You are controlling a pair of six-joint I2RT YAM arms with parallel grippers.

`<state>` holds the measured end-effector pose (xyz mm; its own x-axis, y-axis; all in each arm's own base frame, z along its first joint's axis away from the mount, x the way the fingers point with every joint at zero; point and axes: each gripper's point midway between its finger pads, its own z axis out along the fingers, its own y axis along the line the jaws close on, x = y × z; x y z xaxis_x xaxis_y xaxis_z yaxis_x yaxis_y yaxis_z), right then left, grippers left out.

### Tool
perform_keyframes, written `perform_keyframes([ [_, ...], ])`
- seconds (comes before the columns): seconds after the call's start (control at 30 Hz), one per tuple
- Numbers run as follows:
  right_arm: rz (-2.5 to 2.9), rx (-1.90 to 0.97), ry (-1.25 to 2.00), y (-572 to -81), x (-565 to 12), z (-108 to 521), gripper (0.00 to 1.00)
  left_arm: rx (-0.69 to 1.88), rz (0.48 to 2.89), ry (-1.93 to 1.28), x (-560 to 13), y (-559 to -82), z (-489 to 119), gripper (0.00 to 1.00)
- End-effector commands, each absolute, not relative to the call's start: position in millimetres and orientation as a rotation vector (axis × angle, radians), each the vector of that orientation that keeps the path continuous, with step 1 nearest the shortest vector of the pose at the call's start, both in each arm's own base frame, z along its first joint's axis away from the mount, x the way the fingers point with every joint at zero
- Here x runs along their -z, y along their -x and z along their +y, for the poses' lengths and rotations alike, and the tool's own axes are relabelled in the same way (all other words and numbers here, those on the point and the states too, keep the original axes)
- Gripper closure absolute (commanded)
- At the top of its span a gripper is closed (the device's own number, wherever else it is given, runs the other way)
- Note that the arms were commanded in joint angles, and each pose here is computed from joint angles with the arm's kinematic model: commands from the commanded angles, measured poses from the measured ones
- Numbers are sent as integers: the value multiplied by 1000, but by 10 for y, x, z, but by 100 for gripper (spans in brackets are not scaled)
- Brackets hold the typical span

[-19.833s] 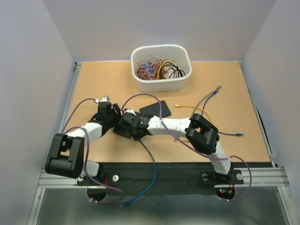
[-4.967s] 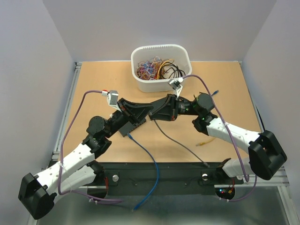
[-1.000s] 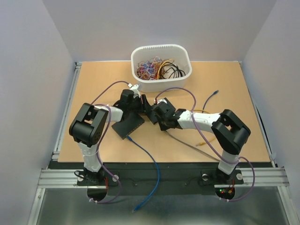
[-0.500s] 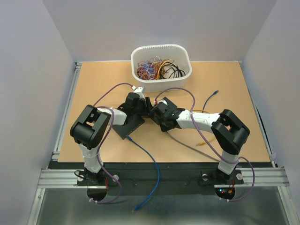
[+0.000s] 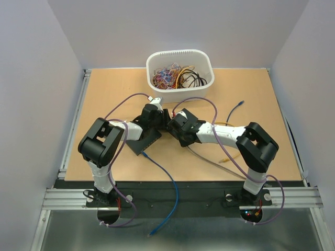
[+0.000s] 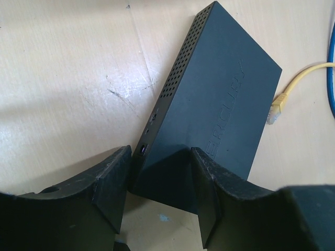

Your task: Insert the plug into the switch port

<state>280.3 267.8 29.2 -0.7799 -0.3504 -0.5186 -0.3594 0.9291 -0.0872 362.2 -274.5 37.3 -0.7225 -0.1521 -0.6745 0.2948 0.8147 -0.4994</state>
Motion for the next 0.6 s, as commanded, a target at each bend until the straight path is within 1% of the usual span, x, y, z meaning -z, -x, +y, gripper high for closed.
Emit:
perform_keyframes([
  [0.0,2379,-141,446,-3128,-698,3052,100,814,2337,-155,-308,-3325,-2822,42],
  [0.2,2361,-155,483,-3119,-757,3122,100,814,2336,-154,-315,-3305,-2815,42],
  [0.57,2363,-167,542,-3005,-689,3273,100,816,2344,-158,-299,-3279,-2825,42],
])
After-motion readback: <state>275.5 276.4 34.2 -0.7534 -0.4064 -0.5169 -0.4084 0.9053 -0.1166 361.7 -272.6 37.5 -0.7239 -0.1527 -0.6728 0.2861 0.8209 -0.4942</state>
